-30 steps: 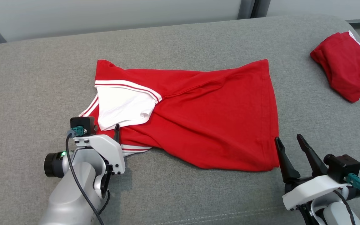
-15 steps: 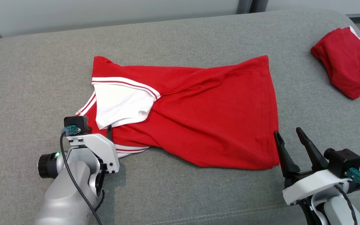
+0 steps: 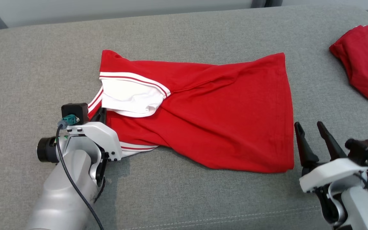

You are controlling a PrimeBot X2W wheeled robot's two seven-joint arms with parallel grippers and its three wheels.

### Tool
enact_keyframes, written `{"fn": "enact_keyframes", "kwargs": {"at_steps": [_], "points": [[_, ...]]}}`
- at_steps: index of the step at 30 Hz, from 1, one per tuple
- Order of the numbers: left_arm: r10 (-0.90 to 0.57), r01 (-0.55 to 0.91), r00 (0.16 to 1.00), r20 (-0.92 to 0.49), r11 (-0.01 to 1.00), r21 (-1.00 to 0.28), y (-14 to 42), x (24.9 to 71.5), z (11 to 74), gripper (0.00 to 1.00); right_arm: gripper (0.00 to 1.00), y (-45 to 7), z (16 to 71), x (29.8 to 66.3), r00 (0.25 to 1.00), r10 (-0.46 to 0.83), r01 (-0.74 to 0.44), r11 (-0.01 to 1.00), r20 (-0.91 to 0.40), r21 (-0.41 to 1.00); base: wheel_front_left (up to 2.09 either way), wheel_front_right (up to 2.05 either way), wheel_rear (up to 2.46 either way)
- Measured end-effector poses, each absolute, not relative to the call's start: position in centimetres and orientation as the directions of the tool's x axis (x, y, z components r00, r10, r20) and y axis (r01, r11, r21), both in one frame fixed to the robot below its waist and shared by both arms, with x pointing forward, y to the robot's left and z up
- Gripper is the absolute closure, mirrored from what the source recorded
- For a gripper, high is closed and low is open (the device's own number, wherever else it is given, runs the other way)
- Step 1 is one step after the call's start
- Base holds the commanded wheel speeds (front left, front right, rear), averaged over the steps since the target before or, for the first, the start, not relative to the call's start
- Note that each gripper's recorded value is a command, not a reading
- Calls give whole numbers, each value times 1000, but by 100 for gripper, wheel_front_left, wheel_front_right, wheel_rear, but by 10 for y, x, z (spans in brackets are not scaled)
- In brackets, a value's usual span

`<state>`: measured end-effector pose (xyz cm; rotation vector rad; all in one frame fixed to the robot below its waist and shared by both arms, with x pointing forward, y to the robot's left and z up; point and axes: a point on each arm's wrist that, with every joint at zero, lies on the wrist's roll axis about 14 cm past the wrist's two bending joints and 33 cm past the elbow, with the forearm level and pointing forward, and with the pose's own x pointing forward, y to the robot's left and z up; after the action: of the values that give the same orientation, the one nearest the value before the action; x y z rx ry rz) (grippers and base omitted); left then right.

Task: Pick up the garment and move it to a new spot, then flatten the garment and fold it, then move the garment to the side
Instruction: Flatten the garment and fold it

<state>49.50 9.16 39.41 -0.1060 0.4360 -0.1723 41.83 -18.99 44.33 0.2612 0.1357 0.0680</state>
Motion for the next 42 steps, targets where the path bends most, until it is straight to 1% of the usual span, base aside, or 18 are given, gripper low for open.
{"fn": "enact_keyframes", "kwargs": {"at_steps": [2, 4, 7, 10, 17, 23, 31, 33, 34, 35, 36, 37, 38, 39, 40, 41, 42], "points": [[-188, 145, 905, -382, 980, -138, 93, 503, 401, 100, 0, -196, 438, 433, 981, 75, -21, 958, -179, 286, 0, 0, 0], [-189, 149, 916, -355, 979, -137, 96, 511, 406, 100, 0, -198, 434, 451, 965, 94, -21, 959, -247, 282, 0, 0, 0], [-188, 153, 930, -316, 979, -132, 101, 519, 414, 100, 0, -206, 441, 482, 946, 110, -25, 963, -306, 268, 0, 0, 0], [-181, 150, 946, -269, 980, -131, 109, 527, 427, 100, 0, -207, 443, 505, 925, 129, -44, 971, -358, 237, 0, 0, 0], [-149, 124, 967, -209, 984, -125, 128, 538, 448, 100, 0, -191, 417, 533, 878, 162, -72, 975, -450, 210, 0, 0, 0], [-129, 104, 966, -223, 987, -123, 139, 533, 445, 100, 0, -181, 397, 551, 864, 165, -87, 980, -476, 181, 0, 0, 0], [-125, 99, 964, -234, 988, -118, 143, 527, 447, 100, 0, -173, 394, 564, 869, 170, -116, 983, -466, 143, 0, 0, 0], [-121, 96, 964, -238, 989, -116, 144, 525, 447, 100, 2, -173, 397, 568, 874, 169, -122, 984, -456, 132, 0, 0, 0], [-121, 95, 963, -241, 989, -116, 143, 524, 446, 100, 4, -173, 399, 569, 877, 169, -124, 984, -450, 128, 0, 0, 0], [-119, 93, 963, -241, 989, -115, 144, 524, 446, 100, 16, -173, 401, 571, 878, 168, -125, 984, -448, 126, 0, 0, 0], [-120, 95, 963, -241, 989, -116, 143, 523, 446, 100, 20, -174, 403, 572, 880, 168, -127, 984, -444, 121, 0, 0, 0], [-121, 94, 962, -246, 989, -116, 143, 522, 446, 100, 47, -174, 404, 573, 883, 167, -128, 985, -439, 117, 0, 0, 0], [-120, 94, 962, -245, 989, -115, 143, 522, 446, 100, 61, -175, 405, 574, 883, 166, -129, 985, -439, 114, 0, 0, 0], [-121, 95, 962, -243, 989, -115, 143, 522, 447, 100, 78, -176, 405, 574, 883, 163, -125, 985, -440, 116, 0, 0, 0], [-120, 94, 963, -242, 989, -114, 143, 522, 447, 100, 93, -177, 405, 574, 882, 160, -119, 986, -443, 119, 0, 0, 0], [-119, 94, 963, -241, 989, -113, 143, 522, 447, 100, 100, -178, 404, 573, 880, 156, -115, 986, -448, 117, 0, 0, 0], [-120, 95, 962, -244, 989, -113, 143, 521, 447, 100, 100, -179, 402, 573, 878, 154, -112, 987, -452, 119, 0, 0, 0]]}}
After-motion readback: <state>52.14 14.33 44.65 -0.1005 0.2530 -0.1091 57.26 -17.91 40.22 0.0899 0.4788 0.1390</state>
